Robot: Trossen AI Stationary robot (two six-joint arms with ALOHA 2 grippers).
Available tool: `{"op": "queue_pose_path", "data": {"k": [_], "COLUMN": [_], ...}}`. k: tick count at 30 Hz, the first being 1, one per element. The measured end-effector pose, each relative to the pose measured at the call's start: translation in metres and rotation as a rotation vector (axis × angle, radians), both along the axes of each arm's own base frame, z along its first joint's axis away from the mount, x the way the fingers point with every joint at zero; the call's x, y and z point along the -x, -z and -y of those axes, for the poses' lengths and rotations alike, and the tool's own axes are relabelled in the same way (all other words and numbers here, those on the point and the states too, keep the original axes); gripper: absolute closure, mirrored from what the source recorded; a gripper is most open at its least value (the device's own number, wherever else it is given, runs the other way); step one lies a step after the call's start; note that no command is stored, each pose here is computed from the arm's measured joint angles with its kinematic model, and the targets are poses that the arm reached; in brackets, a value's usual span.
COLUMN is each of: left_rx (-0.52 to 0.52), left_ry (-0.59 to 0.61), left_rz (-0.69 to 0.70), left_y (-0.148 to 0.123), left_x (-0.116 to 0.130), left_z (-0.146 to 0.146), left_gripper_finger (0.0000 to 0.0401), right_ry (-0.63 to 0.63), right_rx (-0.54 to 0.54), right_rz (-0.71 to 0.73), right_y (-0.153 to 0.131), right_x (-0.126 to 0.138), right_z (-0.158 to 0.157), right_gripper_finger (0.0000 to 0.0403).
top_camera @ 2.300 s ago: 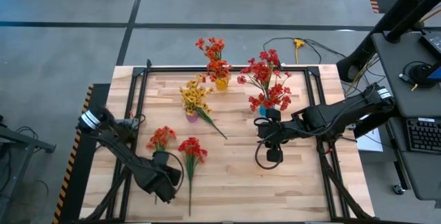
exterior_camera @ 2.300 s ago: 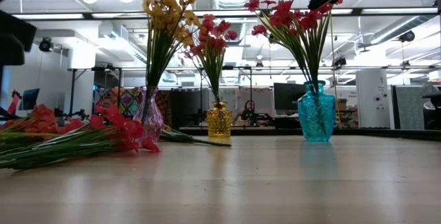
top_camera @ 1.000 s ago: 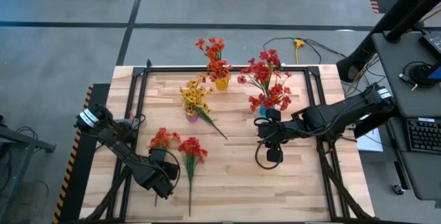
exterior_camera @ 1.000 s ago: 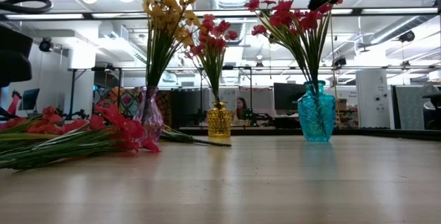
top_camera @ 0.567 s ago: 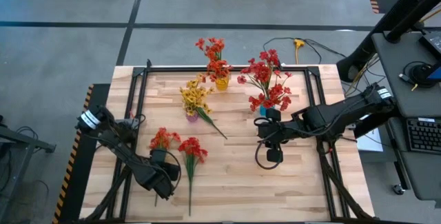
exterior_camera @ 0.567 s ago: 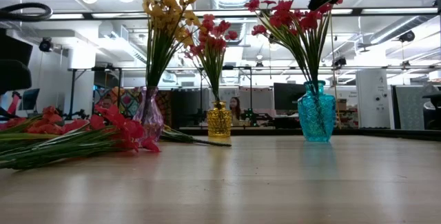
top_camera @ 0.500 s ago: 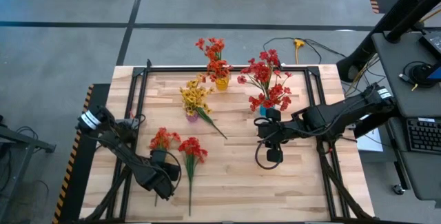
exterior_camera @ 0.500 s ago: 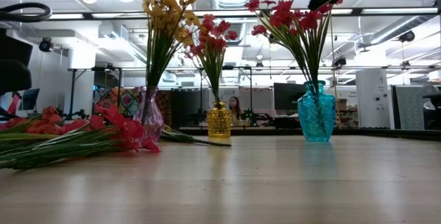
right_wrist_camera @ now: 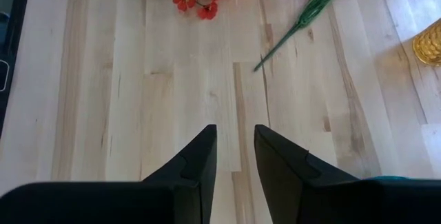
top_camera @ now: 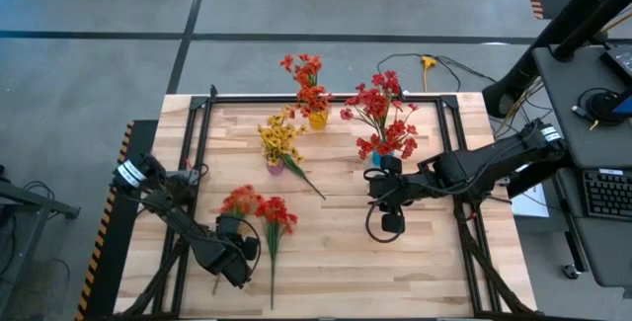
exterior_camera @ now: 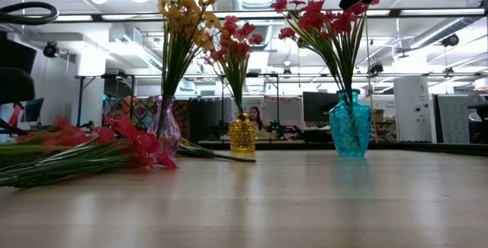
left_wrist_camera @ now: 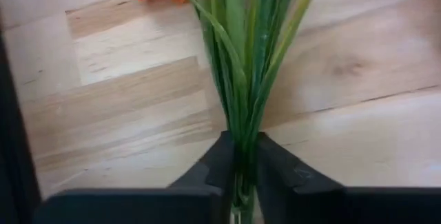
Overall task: Sort flowers into vase by color
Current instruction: Put the orange flower into the yellow vase
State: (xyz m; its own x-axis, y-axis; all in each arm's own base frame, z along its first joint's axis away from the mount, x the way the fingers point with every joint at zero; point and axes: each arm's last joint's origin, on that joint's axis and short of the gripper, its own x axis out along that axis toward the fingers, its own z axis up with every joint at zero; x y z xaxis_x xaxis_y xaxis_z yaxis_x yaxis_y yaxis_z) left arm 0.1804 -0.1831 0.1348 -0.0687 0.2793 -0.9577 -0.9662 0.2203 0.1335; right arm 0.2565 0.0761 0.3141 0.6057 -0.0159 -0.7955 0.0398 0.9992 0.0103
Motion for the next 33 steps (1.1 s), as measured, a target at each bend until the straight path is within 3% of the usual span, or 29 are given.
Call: {"op": "queue_pose_path", "data": {"k": [8,12,19,22,27,33], "left_rx": [-0.054,-0.134,-0.181,-0.241,-0.359,-0.593], "left_ry": [-0.028,-0.013,0.075,0.188,0.49,0.703], "left_rz": [-0.03,0.012,0.153,0.274,0.586,0.821], "left_y": [-0.011,-0.034,-0.083,-0.099,-0.127,-0.145], "left_x": [0.006,0.008,0.013,0.014,0.018,0.01], "left_z": [0.003,0.014,0.045,0.058,0.087,0.108], "left_gripper_finger": [0.0393,0.0398,0.0399,0.0399,0.0399,0.0399], "right_ry": [0.0,-0.003,-0.035,-0.051,-0.075,-0.105], "right_rx": [0.0,0.001,0.01,0.013,0.014,-0.005], "right_rz": [-0.001,-0.001,-0.007,-0.014,-0.02,0.046], "right_y": [0.0,0.0,0.002,0.006,0.018,0.036], "right_x": [0.0,0.0,0.002,0.004,0.006,0.003], "right_z": [0.0,-0.001,-0.006,-0.01,-0.017,-0.025], "right_gripper_finger": [0.0319,0.0317,0.0318,0.0323,0.0325,0.0316]}}
